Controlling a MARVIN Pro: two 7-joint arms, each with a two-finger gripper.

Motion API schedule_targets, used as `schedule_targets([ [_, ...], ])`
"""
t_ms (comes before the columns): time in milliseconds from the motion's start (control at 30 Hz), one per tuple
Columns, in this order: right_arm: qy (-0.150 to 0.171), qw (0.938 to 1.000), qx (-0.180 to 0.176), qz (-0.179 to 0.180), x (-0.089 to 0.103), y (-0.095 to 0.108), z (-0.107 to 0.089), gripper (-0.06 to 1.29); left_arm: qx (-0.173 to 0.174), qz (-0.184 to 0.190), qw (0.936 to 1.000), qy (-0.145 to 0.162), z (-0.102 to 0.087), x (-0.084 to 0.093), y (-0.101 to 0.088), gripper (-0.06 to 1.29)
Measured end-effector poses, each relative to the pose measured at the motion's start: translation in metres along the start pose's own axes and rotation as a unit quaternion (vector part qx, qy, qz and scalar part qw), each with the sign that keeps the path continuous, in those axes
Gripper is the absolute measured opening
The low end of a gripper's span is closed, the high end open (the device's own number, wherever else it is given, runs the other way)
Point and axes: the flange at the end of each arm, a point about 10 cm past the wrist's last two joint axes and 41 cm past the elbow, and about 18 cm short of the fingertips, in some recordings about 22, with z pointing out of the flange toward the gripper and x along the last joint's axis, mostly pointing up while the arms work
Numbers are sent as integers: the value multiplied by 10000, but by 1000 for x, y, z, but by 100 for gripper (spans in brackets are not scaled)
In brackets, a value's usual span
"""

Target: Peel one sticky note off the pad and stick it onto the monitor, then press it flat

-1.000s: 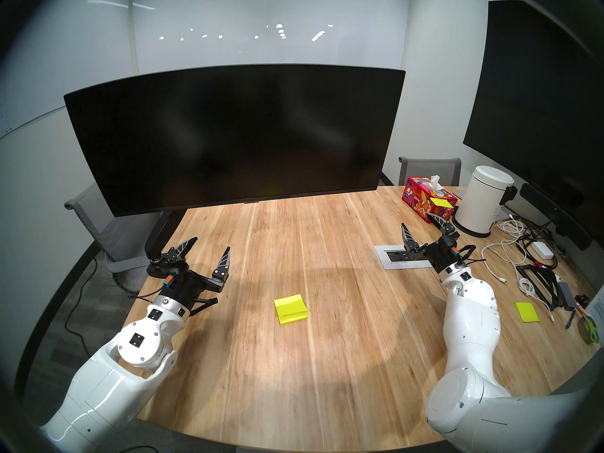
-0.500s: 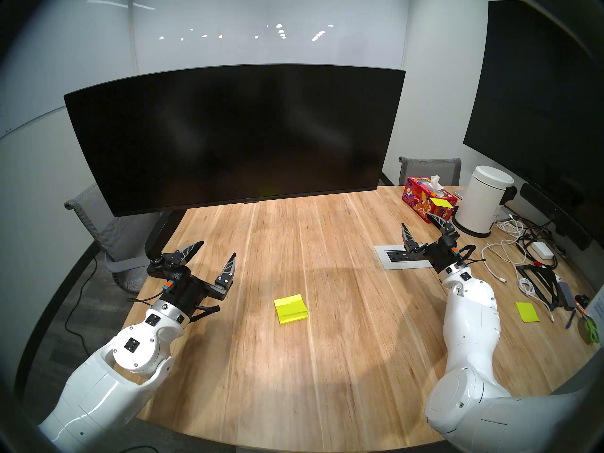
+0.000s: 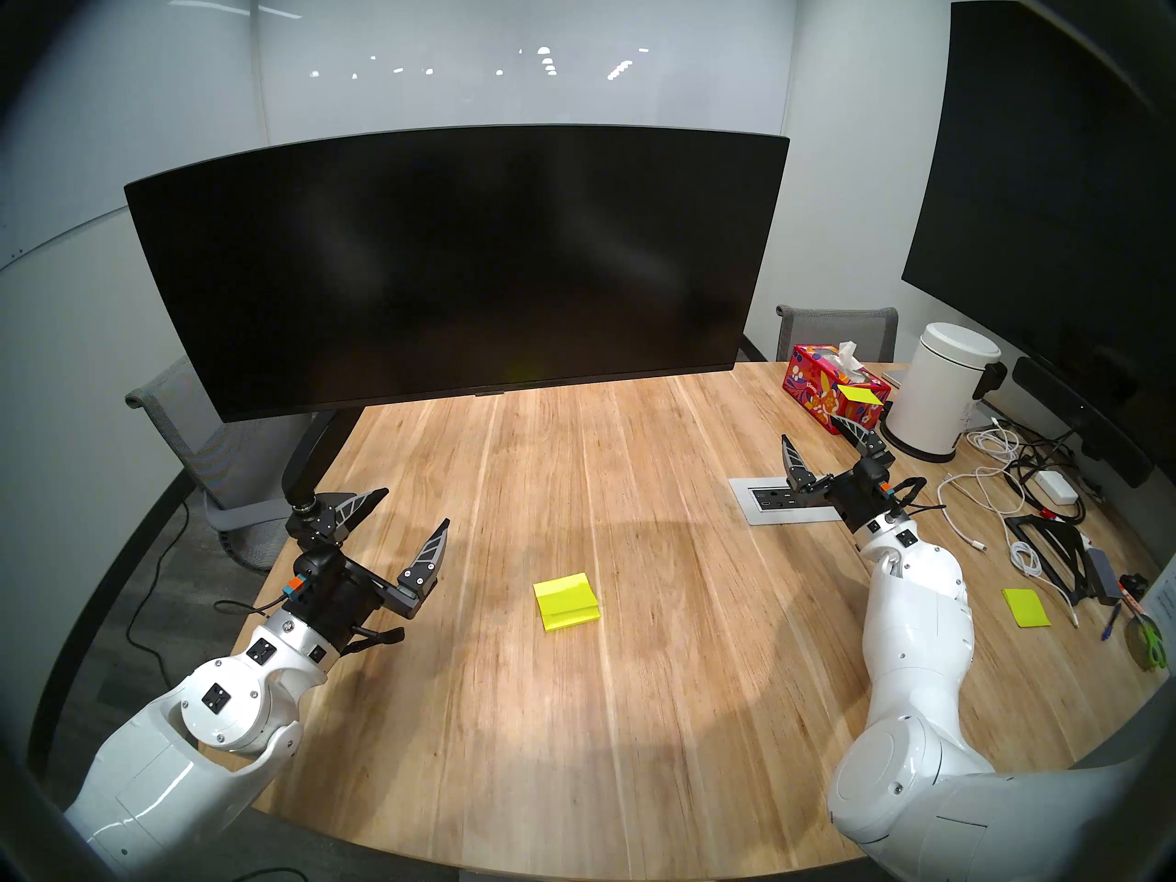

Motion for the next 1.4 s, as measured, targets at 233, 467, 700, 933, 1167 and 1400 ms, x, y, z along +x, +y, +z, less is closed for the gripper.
schedule_targets([
  [233, -1, 10000, 0, 1, 0, 0, 0, 124, -386, -107, 9992, -95, -13, -10, -9, 127],
  [467, -1, 10000, -1, 2, 0, 0, 0, 124, -729, -129, 9972, -121, -17, -11, -13, 127],
  [700, -2, 10000, -1, 2, 0, 0, 0, 124, -895, -122, 9959, -56, -13, -6, -14, 127],
  [933, -3, 10000, 0, 3, 0, 0, 0, 124, -1028, -134, 9946, 1, -10, -1, -14, 127],
  [1167, -4, 10000, 1, 3, 0, 0, 0, 124, -1089, -157, 9939, 42, -8, 1, -15, 127],
  [1400, -4, 10000, 1, 3, 0, 0, 0, 124, -810, -254, 9964, 52, -2, 1, -15, 127],
])
